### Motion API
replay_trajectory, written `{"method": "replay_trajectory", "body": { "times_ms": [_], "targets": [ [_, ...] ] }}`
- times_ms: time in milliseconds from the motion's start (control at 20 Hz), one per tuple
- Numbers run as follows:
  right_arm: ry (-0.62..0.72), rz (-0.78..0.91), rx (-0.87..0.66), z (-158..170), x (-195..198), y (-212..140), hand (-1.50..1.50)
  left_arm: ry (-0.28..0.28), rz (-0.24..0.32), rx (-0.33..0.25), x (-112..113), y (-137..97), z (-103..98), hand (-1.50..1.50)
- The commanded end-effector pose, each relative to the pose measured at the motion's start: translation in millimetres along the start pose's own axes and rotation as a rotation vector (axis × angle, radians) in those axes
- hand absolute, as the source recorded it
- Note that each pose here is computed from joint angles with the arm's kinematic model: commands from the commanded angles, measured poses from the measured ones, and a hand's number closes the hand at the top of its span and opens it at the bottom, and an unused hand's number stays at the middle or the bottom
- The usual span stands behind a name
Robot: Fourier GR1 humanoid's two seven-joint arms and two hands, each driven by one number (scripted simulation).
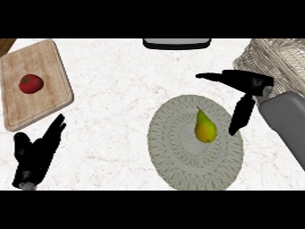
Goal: Pick the pear from the placemat and place it in the basket
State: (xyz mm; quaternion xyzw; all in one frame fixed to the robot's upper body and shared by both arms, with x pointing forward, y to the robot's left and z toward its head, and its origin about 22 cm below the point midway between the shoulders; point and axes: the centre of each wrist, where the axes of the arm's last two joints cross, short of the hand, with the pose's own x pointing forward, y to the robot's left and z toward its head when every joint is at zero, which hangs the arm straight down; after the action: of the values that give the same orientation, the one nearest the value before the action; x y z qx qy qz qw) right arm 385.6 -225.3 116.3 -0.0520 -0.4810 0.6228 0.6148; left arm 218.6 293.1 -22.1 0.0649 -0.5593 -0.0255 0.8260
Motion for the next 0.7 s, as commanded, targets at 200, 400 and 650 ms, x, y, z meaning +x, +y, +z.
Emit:
{"method": "replay_trajectory", "body": {
  "times_ms": [200, 400, 650],
  "targets": [
    [0.0, 0.012, -0.003, -25, 5, 22, -1.5, 0.177, -0.005, 0.009, -35, 3, 6, 0.0],
    [0.043, 0.063, 0.066, -27, 9, 31, -1.5, 0.162, 0.001, -0.006, -47, -13, 20, 0.0],
    [0.067, 0.064, 0.101, -36, 7, 37, -1.5, 0.163, -0.006, 0.017, -43, -15, 1, 0.0]
  ]
}}
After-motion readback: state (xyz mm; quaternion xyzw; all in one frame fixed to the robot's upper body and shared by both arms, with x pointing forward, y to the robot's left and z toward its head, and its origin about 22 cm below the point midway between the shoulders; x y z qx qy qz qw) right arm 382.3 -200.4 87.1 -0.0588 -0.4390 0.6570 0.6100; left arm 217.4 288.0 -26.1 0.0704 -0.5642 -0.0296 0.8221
